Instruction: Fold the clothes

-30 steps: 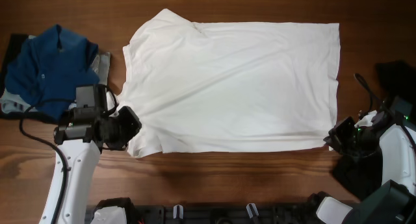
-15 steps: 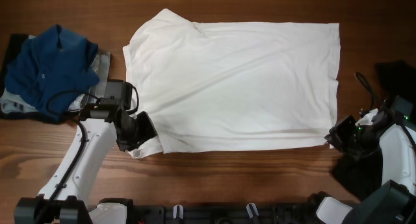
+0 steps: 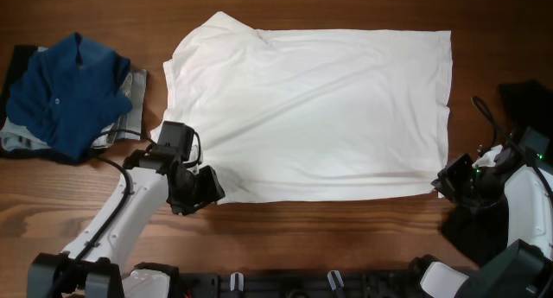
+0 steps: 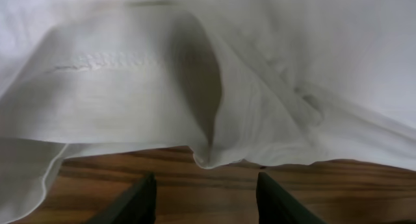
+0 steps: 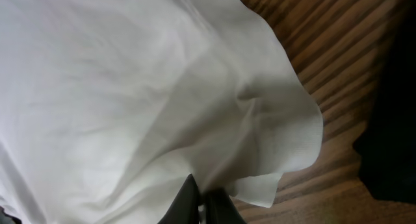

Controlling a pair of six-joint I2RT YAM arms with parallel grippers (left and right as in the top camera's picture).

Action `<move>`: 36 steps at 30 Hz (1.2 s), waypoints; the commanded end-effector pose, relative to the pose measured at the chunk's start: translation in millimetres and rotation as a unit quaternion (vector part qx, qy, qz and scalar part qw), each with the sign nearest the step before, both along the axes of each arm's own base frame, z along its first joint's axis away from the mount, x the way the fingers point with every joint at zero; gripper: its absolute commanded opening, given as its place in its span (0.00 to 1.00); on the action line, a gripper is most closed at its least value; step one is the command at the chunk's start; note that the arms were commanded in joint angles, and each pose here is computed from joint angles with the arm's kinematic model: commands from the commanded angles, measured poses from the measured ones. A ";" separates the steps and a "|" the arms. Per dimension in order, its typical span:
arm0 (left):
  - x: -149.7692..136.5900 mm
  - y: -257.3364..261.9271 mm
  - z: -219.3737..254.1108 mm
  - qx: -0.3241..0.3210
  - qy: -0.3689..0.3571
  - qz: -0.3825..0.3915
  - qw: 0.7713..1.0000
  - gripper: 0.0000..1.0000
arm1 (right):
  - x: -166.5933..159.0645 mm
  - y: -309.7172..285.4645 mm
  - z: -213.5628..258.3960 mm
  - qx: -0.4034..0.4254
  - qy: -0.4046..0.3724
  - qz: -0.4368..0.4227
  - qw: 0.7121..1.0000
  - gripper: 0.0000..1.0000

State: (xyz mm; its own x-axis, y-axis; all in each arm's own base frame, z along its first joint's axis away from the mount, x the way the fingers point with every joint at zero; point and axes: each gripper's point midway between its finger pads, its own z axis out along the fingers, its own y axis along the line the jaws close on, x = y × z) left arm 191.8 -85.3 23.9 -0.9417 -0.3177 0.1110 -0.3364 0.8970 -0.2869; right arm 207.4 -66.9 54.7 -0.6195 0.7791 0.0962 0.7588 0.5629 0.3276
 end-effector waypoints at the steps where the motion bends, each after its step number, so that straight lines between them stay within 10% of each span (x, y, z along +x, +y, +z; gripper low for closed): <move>1: 3.0 -8.5 -1.4 -0.017 -0.006 -0.001 1.000 0.46 | 8.1 -4.2 9.4 -0.009 -0.022 0.007 1.000 0.04; 9: -1.7 -18.7 -12.2 -0.018 -0.006 -0.007 1.000 0.40 | 7.8 -4.1 9.5 -0.009 -0.021 0.008 1.000 0.04; 20: 8.0 -5.7 -18.9 0.027 -0.027 -0.007 0.999 0.04 | 8.2 -4.4 9.4 -0.010 -0.022 0.008 1.000 0.04; 29: 14.9 -27.0 8.7 -0.032 -0.027 -0.025 0.999 0.04 | 8.4 -4.6 9.5 -0.010 -0.023 0.008 1.000 0.04; 36: 73.3 -41.3 60.5 -0.050 -0.134 -0.052 0.988 0.04 | 9.0 -4.9 9.5 -0.011 -0.024 0.008 1.000 0.04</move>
State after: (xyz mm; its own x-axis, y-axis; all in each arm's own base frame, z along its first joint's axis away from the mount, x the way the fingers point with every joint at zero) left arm 234.6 -114.2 57.3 -0.9637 -0.2670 0.0039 -0.2490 0.8930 -0.3749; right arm 208.0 -67.3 54.7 -0.6198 0.7792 0.0934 0.7580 0.5635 0.3286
